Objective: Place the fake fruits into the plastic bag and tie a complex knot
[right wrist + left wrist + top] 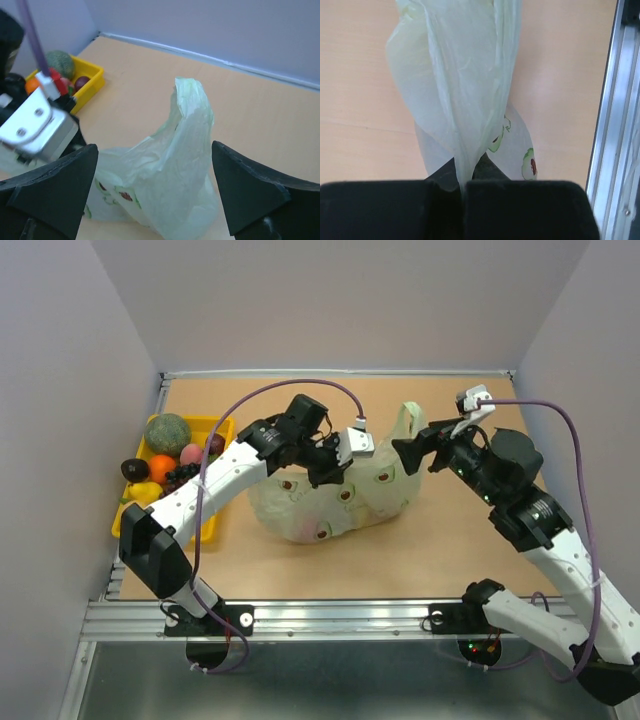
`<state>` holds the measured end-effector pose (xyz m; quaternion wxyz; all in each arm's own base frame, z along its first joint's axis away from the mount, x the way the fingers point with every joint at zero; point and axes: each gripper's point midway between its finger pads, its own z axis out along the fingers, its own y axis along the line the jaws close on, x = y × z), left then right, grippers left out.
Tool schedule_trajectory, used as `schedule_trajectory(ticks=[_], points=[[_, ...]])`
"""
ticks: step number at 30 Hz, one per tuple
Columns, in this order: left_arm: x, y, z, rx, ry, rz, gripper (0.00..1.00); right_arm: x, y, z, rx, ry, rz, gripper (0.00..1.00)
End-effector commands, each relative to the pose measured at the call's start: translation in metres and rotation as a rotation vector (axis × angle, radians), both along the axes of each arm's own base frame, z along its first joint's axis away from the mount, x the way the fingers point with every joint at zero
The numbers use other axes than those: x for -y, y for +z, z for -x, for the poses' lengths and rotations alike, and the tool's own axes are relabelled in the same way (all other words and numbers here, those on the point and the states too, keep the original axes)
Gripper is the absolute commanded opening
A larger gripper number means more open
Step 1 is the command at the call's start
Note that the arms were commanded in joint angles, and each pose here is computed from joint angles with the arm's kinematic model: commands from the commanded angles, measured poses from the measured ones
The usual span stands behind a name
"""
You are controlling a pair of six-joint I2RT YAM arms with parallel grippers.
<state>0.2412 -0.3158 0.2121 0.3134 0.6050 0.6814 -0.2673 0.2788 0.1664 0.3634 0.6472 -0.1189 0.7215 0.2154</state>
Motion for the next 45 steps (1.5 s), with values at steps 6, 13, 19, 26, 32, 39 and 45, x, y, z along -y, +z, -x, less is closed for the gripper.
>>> schedule_trajectory(ticks=[6, 13, 19, 26, 32, 39, 45], points=[[-0.016, 0.040, -0.006, 0.117, -0.254, 0.059, 0.00, -0.011, 0.023, 0.075, 0.167, 0.354, 0.159, 1.00], [-0.025, 0.050, -0.019, 0.147, -0.302, 0.096, 0.00, -0.017, -0.044, 0.077, 0.052, 0.422, 0.239, 1.00], [-0.027, 0.052, -0.021, 0.184, -0.299, 0.099, 0.00, -0.038, -0.079, 0.095, -0.060, 0.576, 0.203, 1.00], [-0.031, 0.051, -0.014, 0.217, -0.331, 0.102, 0.00, -0.038, -0.091, 0.076, 0.008, 0.501, 0.172, 1.00], [-0.035, 0.046, -0.010, 0.228, -0.349, 0.096, 0.00, -0.061, -0.081, 0.060, 0.104, 0.560, 0.133, 1.00], [-0.038, 0.043, -0.006, 0.266, -0.366, 0.101, 0.00, -0.075, -0.074, 0.042, 0.183, 0.583, 0.134, 1.00], [-0.038, 0.034, -0.006, 0.254, -0.375, 0.094, 0.00, -0.082, -0.058, 0.027, 0.241, 0.573, 0.092, 0.91]])
